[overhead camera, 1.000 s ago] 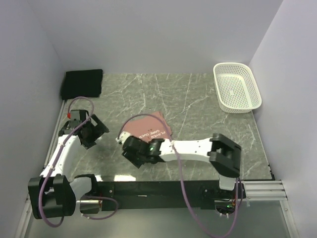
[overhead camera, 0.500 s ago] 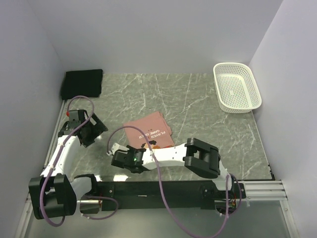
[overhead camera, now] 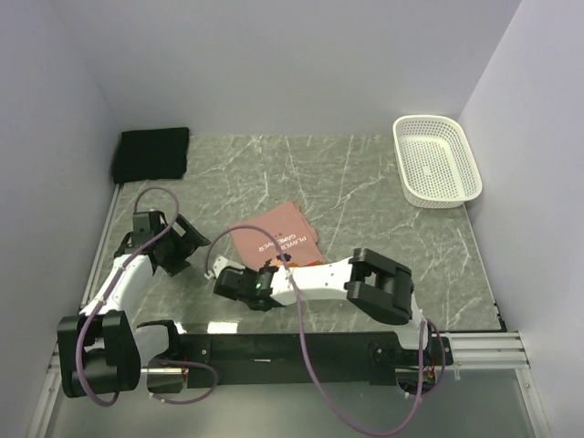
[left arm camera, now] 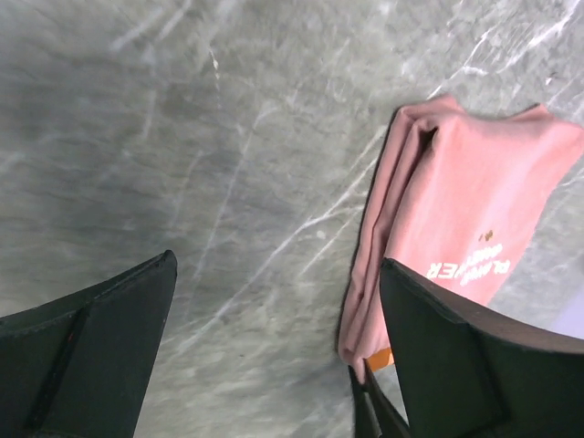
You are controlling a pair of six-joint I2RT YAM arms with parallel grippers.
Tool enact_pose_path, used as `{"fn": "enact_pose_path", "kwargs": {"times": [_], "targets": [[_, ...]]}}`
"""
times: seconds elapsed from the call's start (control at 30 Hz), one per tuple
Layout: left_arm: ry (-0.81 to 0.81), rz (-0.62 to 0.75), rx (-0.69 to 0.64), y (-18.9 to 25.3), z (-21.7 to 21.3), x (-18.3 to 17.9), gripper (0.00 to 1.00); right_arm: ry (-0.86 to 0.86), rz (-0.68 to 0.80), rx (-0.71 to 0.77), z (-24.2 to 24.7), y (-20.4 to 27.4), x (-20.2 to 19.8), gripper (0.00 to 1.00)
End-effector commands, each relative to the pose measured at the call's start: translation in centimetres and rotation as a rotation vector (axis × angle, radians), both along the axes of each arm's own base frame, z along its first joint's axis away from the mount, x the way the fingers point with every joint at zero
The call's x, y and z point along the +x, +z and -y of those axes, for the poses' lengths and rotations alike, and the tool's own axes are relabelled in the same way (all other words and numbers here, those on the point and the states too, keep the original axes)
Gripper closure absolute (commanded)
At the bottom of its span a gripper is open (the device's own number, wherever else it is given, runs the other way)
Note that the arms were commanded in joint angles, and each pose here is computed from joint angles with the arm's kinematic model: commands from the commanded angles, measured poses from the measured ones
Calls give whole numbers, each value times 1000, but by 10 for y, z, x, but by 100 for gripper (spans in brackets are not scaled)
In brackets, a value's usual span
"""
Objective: Fold and stack the t-shirts
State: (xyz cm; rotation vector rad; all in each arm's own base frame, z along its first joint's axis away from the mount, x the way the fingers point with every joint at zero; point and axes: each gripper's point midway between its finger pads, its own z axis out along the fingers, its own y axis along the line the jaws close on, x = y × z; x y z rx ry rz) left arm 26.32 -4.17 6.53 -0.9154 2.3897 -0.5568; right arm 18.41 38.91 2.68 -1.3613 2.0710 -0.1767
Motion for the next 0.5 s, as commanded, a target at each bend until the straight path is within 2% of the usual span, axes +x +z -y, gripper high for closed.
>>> {"fn": "enact_pose_path", "kwargs": {"times": [0.0,0.17,0.27,0.47], "targets": [[-17,78,-106,12,19,14,1,-28,-26,179,-4,49,18,100],[-27,115,-178,20,46,16,1,-43,-69,318,-2,77,24,100],[-57,146,-284,25,76,13,1,-56,-85,361,0,82,27,100],[-53,113,-378,17,109,6,1,-69,-123,405,0,80,25,100]]}}
